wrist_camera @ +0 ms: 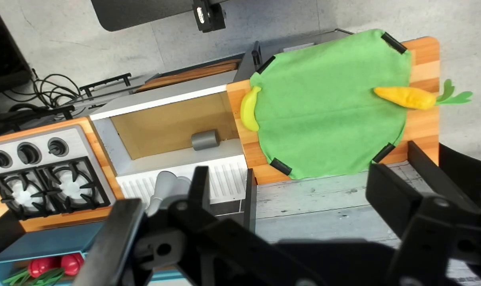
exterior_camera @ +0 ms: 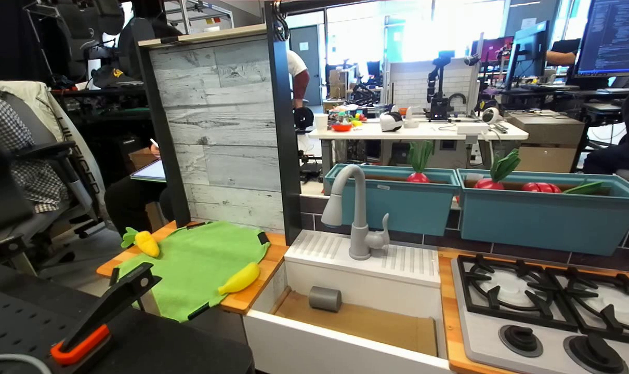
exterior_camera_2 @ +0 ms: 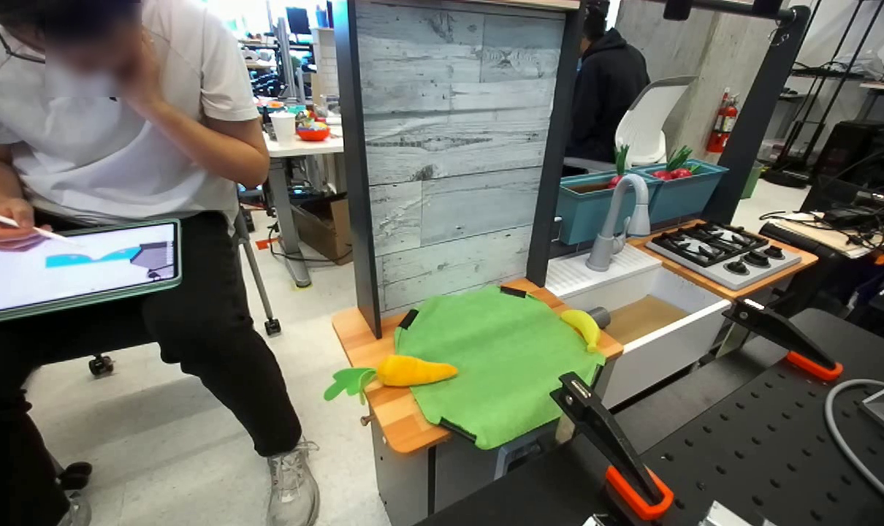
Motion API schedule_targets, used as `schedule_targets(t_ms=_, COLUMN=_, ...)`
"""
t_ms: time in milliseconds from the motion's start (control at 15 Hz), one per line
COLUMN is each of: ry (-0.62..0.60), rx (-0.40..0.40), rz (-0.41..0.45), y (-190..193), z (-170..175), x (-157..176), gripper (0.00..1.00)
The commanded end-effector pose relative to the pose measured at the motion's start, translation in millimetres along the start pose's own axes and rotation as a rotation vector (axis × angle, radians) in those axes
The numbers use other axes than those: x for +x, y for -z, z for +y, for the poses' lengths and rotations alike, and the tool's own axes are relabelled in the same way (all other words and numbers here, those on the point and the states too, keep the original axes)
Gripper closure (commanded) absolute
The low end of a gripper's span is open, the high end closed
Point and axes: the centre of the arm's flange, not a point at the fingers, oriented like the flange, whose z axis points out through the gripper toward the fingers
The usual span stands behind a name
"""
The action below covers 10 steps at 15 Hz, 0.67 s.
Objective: Fold the green towel
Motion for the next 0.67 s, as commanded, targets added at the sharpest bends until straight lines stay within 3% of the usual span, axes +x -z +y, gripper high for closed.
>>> schedule_targets(t_ms=0, ry=0.002, rx=-0.005, rz=0.003, y=-7, z=-1, x=5, gripper=0.0)
schedule_targets(t_ms=133, ry=0.038, rx=-0.002, rz=0.001, y=-22, z=-5, x=16, gripper=0.0)
schedule_targets(t_ms=600, ry=0.382, rx=0.083, rz=0.048, y=-100, z=-24, x=58, gripper=0.0)
